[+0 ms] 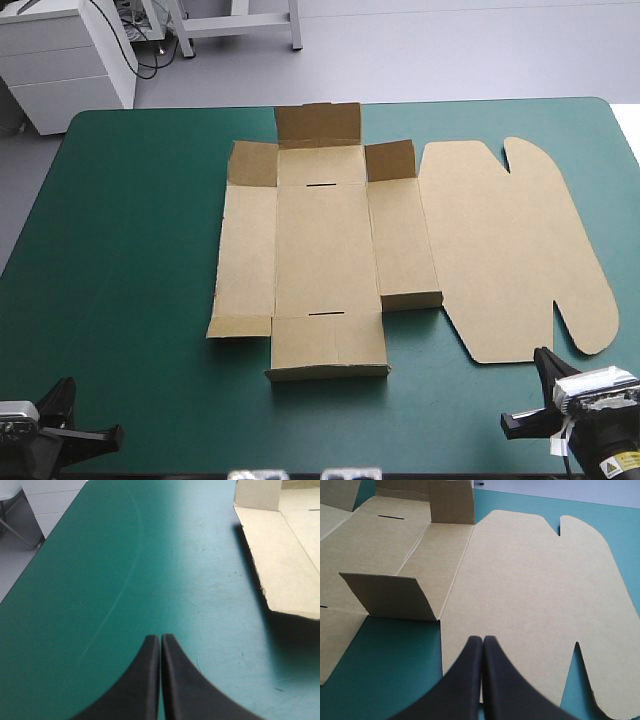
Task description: Fold the box
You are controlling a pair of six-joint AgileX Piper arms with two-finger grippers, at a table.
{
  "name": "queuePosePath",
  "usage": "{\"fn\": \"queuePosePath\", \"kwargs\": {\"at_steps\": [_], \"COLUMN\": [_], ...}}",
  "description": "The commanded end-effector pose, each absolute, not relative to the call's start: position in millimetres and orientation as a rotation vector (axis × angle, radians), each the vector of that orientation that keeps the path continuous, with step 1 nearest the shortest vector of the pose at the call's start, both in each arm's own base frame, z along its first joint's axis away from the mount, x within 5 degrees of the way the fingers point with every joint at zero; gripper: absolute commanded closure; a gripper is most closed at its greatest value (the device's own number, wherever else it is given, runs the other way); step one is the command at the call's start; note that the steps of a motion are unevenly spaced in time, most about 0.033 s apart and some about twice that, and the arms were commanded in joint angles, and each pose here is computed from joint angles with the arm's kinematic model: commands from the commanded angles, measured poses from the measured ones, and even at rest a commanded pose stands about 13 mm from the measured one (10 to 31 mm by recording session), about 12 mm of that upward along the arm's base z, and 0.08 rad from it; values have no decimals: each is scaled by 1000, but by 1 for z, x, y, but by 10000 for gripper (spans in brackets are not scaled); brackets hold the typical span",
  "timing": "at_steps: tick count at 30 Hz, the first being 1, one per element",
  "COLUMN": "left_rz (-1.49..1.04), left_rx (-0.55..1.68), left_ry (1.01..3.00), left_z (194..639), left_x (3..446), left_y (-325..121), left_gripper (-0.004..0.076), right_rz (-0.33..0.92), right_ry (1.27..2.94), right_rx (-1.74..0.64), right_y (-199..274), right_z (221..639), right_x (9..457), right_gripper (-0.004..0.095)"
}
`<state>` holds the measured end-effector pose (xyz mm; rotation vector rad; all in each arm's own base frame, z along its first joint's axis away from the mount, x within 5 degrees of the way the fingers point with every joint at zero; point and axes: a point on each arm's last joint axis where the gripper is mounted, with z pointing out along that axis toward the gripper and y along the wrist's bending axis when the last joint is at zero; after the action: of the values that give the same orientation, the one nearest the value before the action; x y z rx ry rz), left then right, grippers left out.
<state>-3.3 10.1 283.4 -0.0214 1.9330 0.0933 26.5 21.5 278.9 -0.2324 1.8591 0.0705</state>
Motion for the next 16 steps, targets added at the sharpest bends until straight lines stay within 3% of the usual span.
{"fn": "queuePosePath", "kwargs": {"at_steps": [1, 16], "left_rz": [91, 76], "left_rx": [-18, -18], "left_ry": [1833, 1834], "left_z": [296, 295], "left_x": [-5, -5], "left_y": [10, 9], "left_gripper": [731, 731], "right_rz": [62, 62], "right_ry": [1775, 1777], "right_rx": [-208, -208], "right_y": [20, 20], "right_z": [293, 293], "right_x": [27, 27], "right_gripper": [927, 927]}}
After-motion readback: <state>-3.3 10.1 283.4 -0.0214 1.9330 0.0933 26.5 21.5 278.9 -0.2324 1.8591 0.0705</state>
